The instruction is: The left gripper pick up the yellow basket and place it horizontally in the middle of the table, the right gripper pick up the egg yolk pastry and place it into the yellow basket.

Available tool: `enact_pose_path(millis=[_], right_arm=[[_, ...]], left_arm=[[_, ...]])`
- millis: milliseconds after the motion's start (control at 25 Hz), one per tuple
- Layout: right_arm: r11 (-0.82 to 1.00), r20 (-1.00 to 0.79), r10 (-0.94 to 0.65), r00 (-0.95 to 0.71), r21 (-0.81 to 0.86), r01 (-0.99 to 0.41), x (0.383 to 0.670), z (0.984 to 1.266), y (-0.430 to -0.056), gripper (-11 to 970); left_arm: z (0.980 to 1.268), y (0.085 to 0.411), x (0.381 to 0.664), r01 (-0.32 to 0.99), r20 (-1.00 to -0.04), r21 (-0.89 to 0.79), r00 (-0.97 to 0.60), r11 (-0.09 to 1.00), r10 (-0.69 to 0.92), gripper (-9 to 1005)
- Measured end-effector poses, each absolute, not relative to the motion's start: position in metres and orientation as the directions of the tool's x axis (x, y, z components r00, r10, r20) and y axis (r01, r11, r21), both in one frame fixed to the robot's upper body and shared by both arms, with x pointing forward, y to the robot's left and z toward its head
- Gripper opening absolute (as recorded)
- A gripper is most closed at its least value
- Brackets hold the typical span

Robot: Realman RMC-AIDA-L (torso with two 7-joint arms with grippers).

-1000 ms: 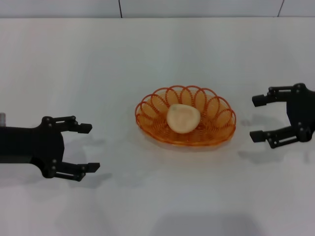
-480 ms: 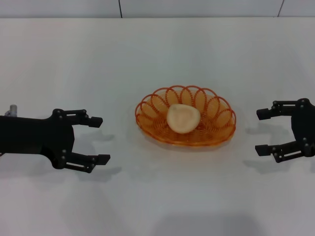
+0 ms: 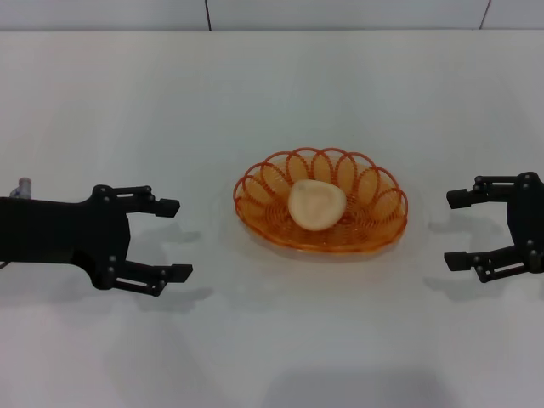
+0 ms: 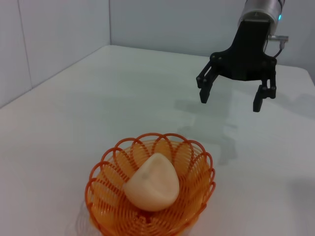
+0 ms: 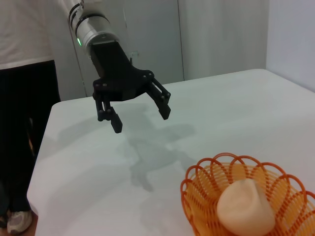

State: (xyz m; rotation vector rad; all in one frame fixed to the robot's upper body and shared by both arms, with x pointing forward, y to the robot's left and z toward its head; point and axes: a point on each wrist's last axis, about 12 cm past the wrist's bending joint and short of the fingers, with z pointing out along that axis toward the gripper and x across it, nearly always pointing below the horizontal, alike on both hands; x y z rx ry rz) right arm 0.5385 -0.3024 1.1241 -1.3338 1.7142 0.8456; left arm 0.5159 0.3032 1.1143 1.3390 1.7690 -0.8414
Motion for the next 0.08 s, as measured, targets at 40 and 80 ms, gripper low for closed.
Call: enact_pose_path(millis=[40,80], right_arm=[[0.225,-0.884,-0.448,-0.136,0.036,-0.974,0.5385,1.1241,-0.3025,869],[0.226,-0.884,-0.448,-0.136,0.036,-0.974,0.5386,1.1241,-0.3025,869]], left_arm=[[1.1143,0.3030,0.5159,0.970,-0.862,-0.062,-0.171,0.236,0.477,893],[1.1142,0.3028,0.5159,0.970,-0.862,-0.063,-0.171,0.235,0.477,893]])
